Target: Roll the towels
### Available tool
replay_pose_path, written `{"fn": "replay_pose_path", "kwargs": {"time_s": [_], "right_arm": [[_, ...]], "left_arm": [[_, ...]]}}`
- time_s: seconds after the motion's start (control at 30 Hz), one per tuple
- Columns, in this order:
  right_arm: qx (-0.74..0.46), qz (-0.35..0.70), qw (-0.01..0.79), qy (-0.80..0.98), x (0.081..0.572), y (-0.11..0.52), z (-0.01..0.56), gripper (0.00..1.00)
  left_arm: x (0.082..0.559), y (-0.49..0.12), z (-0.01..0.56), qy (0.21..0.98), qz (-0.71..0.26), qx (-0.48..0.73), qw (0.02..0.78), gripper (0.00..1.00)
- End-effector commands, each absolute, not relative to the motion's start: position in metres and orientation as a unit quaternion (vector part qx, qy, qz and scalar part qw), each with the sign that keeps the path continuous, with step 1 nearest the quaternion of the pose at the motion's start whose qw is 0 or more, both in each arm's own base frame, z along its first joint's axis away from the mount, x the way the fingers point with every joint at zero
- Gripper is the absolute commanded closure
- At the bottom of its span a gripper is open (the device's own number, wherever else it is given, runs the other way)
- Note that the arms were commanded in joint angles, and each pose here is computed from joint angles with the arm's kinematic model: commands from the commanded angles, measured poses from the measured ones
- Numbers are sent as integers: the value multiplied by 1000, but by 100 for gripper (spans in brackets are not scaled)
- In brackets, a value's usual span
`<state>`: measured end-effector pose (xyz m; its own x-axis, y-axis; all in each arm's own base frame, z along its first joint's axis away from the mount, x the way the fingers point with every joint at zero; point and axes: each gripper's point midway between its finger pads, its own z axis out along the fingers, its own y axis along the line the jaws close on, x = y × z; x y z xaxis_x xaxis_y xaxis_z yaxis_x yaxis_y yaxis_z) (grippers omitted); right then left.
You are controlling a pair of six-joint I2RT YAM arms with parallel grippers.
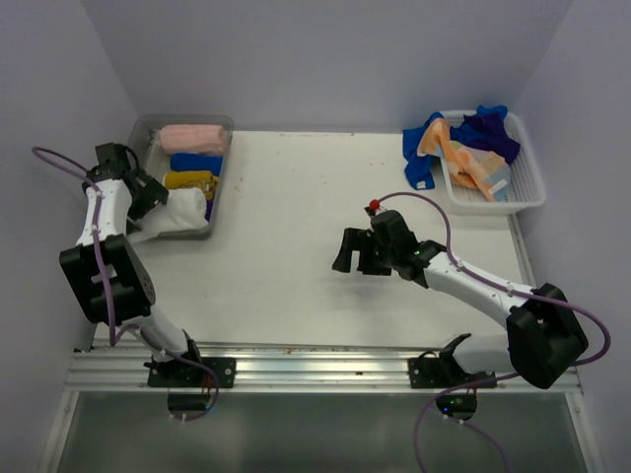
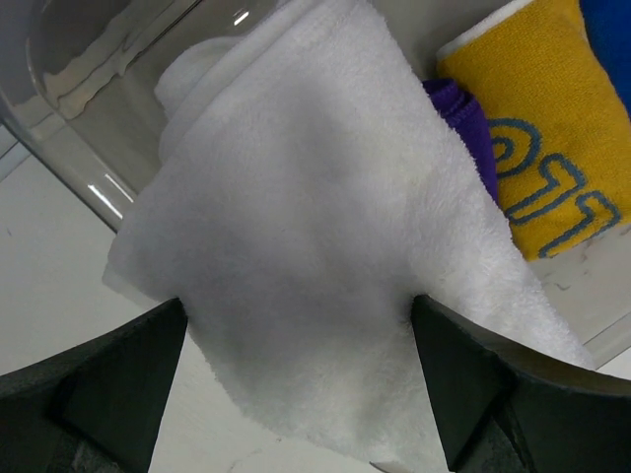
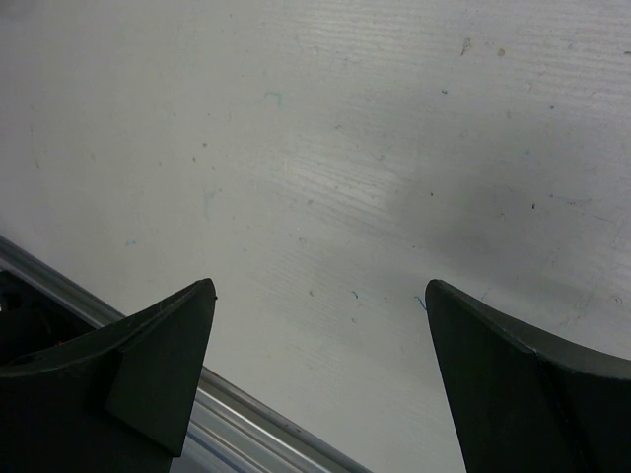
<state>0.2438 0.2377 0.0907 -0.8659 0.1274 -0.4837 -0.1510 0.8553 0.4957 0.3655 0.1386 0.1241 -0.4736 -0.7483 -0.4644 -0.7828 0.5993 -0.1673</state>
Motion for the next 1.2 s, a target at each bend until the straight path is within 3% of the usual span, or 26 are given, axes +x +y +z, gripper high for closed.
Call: {"fn": "replay_pose_path", "kwargs": {"time_s": [0.0, 0.43, 0.97, 1.17], "right_arm": [[-10, 282, 277, 919, 251, 243, 111, 9], [-6, 285, 273, 919, 250, 245, 110, 9], [-8, 289, 272, 918, 249, 246, 109, 9], [-6, 294, 269, 917, 248, 247, 107, 9]], "left_arm": [[394, 142, 132, 845, 7, -442, 303, 0], [436, 126, 107, 863, -57, -375, 333, 0], [404, 114, 111, 875, -51, -366, 313, 0], [390, 111, 150, 875, -43, -345, 337, 0]]}}
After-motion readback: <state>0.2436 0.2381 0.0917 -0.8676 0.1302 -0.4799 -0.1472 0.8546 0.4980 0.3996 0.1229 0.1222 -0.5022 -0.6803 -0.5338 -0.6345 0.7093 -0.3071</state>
